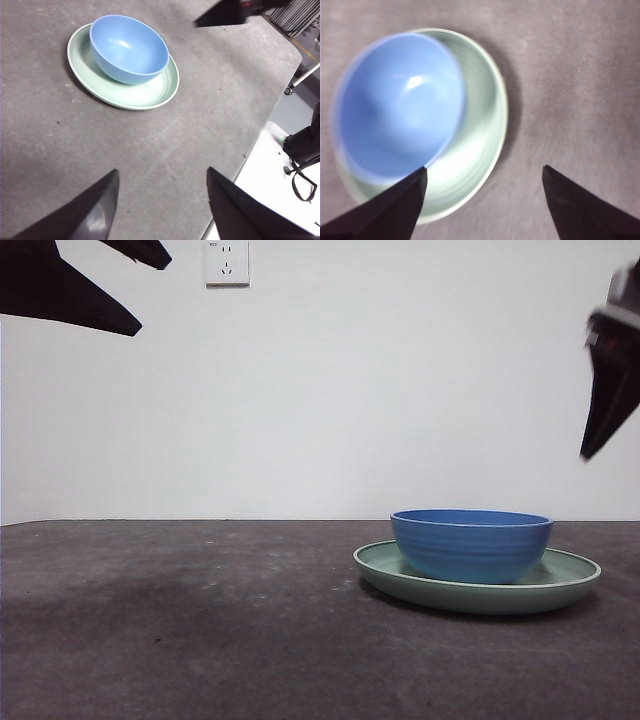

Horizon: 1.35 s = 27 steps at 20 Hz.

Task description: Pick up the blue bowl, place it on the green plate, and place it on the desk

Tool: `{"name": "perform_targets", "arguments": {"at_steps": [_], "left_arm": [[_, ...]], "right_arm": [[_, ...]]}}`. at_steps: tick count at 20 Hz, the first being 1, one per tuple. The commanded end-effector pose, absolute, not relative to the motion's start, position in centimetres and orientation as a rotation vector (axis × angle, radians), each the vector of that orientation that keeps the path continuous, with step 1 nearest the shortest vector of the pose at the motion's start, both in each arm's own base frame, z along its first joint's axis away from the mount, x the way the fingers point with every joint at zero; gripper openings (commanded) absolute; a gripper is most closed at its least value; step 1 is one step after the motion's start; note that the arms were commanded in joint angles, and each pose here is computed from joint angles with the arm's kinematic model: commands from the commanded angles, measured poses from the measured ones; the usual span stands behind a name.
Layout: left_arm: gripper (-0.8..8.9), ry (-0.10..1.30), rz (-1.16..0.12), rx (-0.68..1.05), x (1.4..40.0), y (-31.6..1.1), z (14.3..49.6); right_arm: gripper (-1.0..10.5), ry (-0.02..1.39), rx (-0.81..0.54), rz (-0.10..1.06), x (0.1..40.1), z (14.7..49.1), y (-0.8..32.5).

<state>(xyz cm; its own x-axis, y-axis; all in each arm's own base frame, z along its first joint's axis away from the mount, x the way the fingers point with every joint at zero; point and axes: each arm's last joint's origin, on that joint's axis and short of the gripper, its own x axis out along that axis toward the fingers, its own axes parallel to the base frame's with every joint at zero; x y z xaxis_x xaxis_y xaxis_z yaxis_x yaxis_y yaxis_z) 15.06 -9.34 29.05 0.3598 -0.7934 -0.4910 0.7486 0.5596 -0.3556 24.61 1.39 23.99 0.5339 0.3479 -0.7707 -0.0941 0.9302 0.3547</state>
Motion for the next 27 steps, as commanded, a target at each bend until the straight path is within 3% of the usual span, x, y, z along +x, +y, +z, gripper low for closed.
{"name": "perform_targets", "arguments": {"at_steps": [1,13,19,27], "left_arm": [[2.80,0.665,-1.008,-0.071,15.1,-9.5,29.2],[2.81,0.666,-1.008,-0.071,15.1,-9.5,29.2],[2.80,0.667,-1.007,-0.071,15.1,-9.5,29.2],[2.80,0.686,-1.005,-0.072,15.0,-9.4,29.1]], "right_arm": [[3.6,1.006,0.303,0.269,26.5,22.5,1.5],[2.1,1.091,0.338,0.297,30.5,16.1,1.7],[0.4,1.079,0.342,0.317,30.7,15.9,1.7],[0.1,1.031,0.382,0.326,31.0,16.5,1.8]]}}
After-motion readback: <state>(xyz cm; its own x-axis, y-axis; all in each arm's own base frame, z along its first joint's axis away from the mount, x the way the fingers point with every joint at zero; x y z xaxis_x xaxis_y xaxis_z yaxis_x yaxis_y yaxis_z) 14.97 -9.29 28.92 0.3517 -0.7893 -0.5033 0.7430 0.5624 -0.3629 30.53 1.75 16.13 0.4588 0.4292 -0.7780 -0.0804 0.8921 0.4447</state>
